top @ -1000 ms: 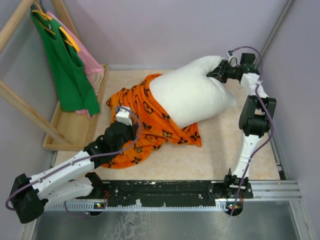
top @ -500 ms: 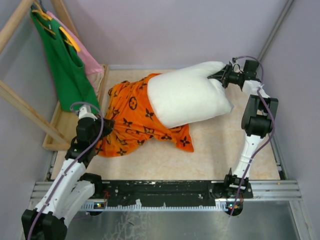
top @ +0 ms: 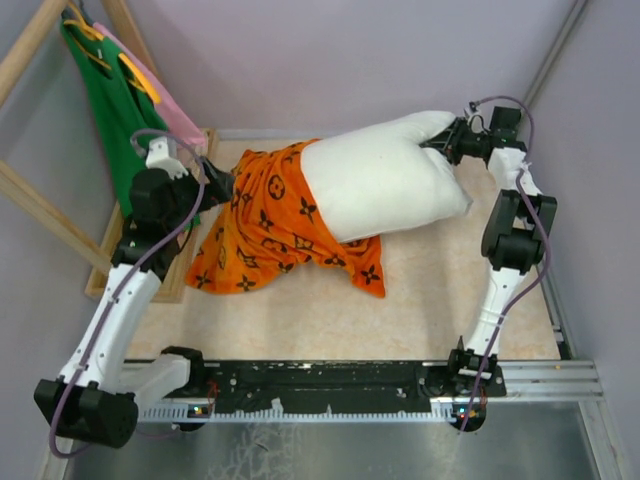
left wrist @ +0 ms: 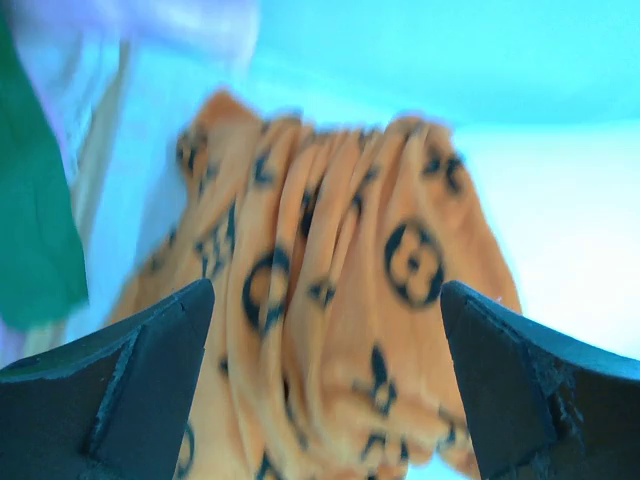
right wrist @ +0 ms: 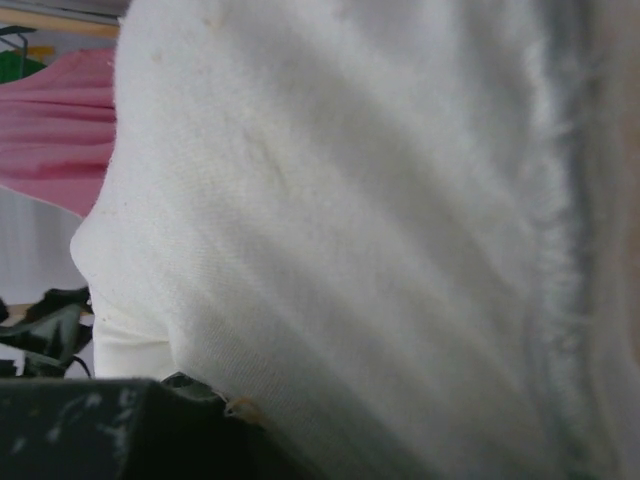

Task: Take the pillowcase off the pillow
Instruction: Remove the pillow from the pillowcase.

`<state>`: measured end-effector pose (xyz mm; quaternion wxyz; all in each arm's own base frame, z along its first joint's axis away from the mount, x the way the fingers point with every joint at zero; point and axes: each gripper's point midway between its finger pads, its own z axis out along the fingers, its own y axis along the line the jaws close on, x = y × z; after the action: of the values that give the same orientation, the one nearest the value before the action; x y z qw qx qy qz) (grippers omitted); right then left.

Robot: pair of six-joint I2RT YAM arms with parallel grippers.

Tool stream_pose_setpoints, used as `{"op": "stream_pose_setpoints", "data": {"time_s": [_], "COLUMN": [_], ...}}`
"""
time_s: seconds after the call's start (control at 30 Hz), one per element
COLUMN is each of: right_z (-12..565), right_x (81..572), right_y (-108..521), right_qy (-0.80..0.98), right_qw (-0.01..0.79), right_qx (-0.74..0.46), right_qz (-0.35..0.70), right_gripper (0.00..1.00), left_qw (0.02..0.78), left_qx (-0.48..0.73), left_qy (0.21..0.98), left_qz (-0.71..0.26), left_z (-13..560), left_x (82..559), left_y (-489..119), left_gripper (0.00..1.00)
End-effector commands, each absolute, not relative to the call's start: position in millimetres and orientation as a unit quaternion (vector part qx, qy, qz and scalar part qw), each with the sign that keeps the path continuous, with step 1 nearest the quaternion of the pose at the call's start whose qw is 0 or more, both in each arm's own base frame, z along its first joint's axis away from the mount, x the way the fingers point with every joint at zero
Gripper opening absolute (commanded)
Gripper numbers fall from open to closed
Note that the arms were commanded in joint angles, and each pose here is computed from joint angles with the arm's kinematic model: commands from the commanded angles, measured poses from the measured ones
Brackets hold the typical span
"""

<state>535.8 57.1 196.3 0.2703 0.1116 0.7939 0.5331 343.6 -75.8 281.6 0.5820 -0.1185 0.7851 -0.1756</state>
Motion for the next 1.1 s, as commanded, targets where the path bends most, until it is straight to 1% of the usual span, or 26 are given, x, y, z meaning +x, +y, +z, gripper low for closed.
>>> {"op": "stream_pose_setpoints", "data": {"time_s": [0.0,0.1,0.17,0.27,0.33,0.4,0.5,0.6,0.63,0.67,0.73,0.77,0.8,0.87,0.9,1.07], "right_z": [221,219,217,213,209,209,211,214,217,221,235,250,262,282,288,299], "right_x": [546,543,539,531,525,519,514,512,512,513,517,518,520,517,512,499], "right_y": [60,69,79,97,106,115,121,121,120,118,107,100,92,74,67,64], "right_qy": [0.801,0.806,0.809,0.817,0.822,0.821,0.819,0.817,0.815,0.812,0.793,0.773,0.752,0.708,0.692,0.649], "right_qw": [0.324,0.316,0.302,0.277,0.265,0.253,0.247,0.251,0.253,0.256,0.266,0.282,0.292,0.323,0.322,0.303], "right_qx": [0.067,0.049,0.034,-0.005,-0.027,-0.033,-0.044,-0.045,-0.045,-0.043,-0.027,-0.026,-0.013,0.005,0.011,-0.017], "right_qz": [0.499,0.497,0.503,0.506,0.504,0.511,0.516,0.518,0.519,0.523,0.548,0.567,0.590,0.628,0.646,0.698], "right_gripper": [0.00,0.00,0.00,0.00,0.00,0.00,0.00,0.00,0.00,0.00,0.00,0.00,0.00,0.00,0.00,0.00], "left_qw": [0.610,0.597,0.570,0.561,0.553,0.528,0.481,0.453,0.451,0.453,0.458,0.457,0.462,0.468,0.469,0.487], "left_qx": [-0.029,-0.004,-0.002,0.003,0.015,0.025,0.033,0.009,-0.012,-0.035,-0.076,-0.097,-0.124,-0.179,-0.210,-0.320], "left_qy": [0.777,0.780,0.797,0.807,0.815,0.834,0.865,0.883,0.887,0.888,0.885,0.884,0.878,0.865,0.858,0.813], "left_qz": [-0.151,-0.187,-0.199,-0.184,-0.172,-0.157,-0.141,-0.121,-0.097,-0.074,-0.032,-0.015,-0.002,0.013,0.015,0.015], "left_z": [324,322,300,272,249,222,181,149,142,138,131,126,129,131,128,125], "left_x": [378,413,445,478,495,509,518,514,512,511,503,496,491,477,469,426], "left_y": [-85,-108,-122,-133,-140,-142,-143,-134,-123,-112,-87,-74,-58,-29,-15,32], "left_gripper": [1.00,1.00,1.00,1.00,1.00,1.00,0.93,0.70,0.61,0.52,0.29,0.18,0.11,0.03,0.00,0.00]}}
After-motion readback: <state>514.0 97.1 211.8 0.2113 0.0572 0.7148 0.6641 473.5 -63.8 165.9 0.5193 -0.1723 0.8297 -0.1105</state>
